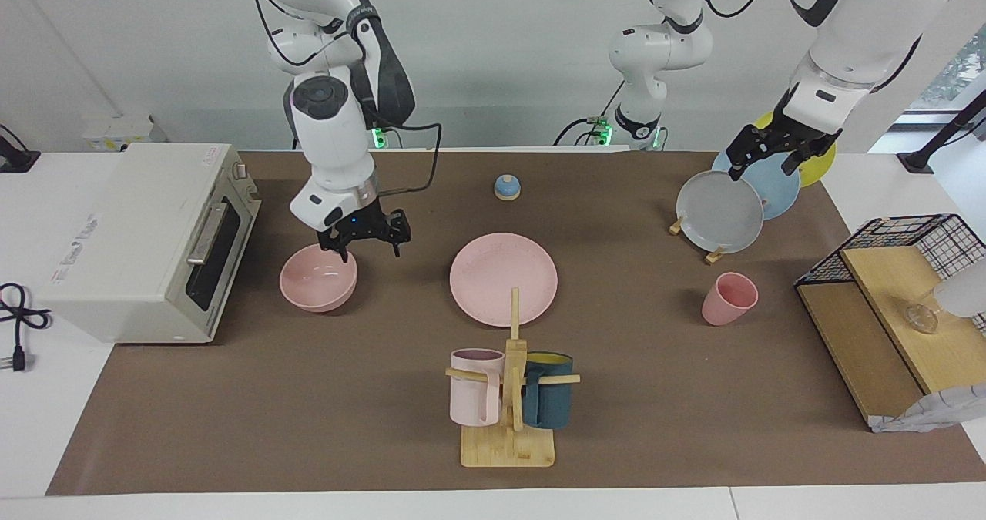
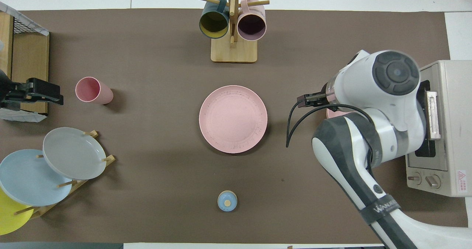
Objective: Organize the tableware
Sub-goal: 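Reach the right gripper down to the pink bowl's rim, then grasp the pink bowl with the right gripper while the left gripper reaches the cup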
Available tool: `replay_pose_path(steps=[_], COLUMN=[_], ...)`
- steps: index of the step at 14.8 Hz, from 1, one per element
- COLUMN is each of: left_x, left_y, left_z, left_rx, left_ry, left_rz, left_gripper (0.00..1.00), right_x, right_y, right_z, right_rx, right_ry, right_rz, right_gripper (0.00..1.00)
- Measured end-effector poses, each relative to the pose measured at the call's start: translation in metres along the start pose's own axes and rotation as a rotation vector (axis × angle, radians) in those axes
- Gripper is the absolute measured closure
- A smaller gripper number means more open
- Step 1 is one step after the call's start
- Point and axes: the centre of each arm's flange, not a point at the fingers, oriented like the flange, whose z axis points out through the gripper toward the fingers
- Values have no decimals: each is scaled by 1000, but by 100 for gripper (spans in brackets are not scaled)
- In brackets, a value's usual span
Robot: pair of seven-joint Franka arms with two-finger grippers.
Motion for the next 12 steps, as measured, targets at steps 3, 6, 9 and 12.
replay_pose_path(steps=[3, 6, 9, 12], left_x=[0, 0, -1, -1], left_y=[0, 3, 6, 8], left_z=[0, 0, 0, 0], left_rx=[0, 0, 1, 0], left_ry=[0, 0, 0, 5], left_rz=[0, 5, 10, 13], left_gripper=[0, 0, 0, 0], right_x=[-20, -22, -29, -33], right_y=[16, 41, 48, 47], right_z=[40, 46, 58, 63], right_rx=[-3, -7, -8, -9], right_ry=[-9, -18, -23, -31], right_rz=[0, -5, -10, -16], right_gripper=[0, 6, 37, 59])
